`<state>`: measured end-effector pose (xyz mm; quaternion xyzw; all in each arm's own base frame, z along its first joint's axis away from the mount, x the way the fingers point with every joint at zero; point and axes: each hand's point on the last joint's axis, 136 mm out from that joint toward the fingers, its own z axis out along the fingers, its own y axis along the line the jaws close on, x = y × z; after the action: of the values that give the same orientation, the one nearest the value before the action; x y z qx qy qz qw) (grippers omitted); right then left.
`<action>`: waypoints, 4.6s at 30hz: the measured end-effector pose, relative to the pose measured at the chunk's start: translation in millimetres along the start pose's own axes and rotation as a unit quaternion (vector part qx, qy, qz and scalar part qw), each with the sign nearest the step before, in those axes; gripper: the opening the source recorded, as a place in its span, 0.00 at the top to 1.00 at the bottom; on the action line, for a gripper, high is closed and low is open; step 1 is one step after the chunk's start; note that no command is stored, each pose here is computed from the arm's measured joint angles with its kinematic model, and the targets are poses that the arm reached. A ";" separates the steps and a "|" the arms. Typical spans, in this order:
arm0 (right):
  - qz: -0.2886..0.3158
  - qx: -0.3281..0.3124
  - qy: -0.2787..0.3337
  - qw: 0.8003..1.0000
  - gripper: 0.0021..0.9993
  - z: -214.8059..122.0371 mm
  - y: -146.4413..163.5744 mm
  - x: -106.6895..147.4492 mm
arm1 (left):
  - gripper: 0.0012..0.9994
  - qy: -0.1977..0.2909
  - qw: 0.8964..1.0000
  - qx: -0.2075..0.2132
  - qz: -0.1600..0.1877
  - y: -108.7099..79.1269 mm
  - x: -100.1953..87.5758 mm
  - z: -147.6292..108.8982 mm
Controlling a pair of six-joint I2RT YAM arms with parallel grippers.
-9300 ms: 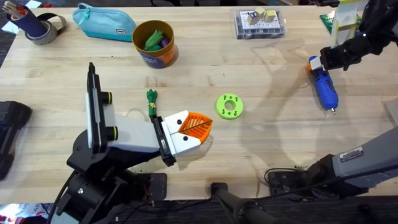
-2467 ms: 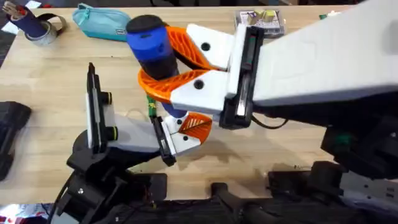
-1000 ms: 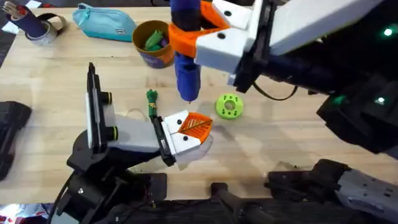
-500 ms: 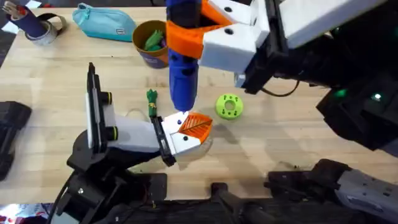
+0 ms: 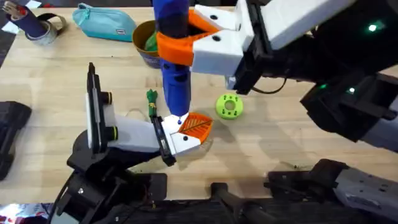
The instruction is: Pick up the gripper from the table and insert it into the empty holder that is missing its gripper. Then pick up a screw, insert it into the mounting hole, and use the screwdriver to tighten it. Finally, clean up the table by picking up the vegetable and placing it into the bucket.
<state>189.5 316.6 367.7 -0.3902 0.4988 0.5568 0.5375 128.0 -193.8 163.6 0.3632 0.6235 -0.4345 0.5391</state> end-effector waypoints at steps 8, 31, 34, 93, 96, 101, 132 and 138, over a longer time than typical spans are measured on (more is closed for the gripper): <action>0.000 -0.004 -0.001 1.000 0.98 -0.1 1.7 -0.8 | 0.98 0.000 1.000 0.000 0.000 0.1 0.0 0.0; 0.014 -0.005 0.013 1.000 0.98 4.1 -3.6 11.4 | 0.98 0.000 1.000 0.000 0.000 0.1 0.0 0.0; 0.020 -0.003 0.019 1.000 0.98 4.0 -4.6 14.6 | 0.98 0.000 1.000 0.000 0.000 0.0 0.1 0.0; -0.084 0.347 0.224 0.907 0.98 -172.0 -200.1 86.7 | 0.98 0.000 1.000 0.001 -0.007 -0.2 0.2 0.0; -0.126 0.358 0.286 0.880 0.98 -192.6 -214.9 109.8 | 0.98 0.000 1.000 0.001 -0.007 -0.3 0.2 0.0; -0.215 0.345 0.377 0.832 0.98 -205.4 -227.0 135.3 | 0.98 0.000 1.000 0.001 -0.007 -0.3 0.2 0.0; -0.089 0.292 0.518 0.799 0.00 -188.0 -168.4 180.1 | 0.98 0.000 1.000 0.001 -0.007 -0.3 0.2 0.0; -0.009 0.356 0.465 0.811 0.00 -185.3 -134.7 110.9 | 0.98 0.000 1.000 -0.002 -0.007 0.6 -0.2 0.0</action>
<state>290.6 149.0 205.0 -0.3886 0.8486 0.0878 0.3480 128.5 -193.6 163.8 0.3578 0.6264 -0.4373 0.5370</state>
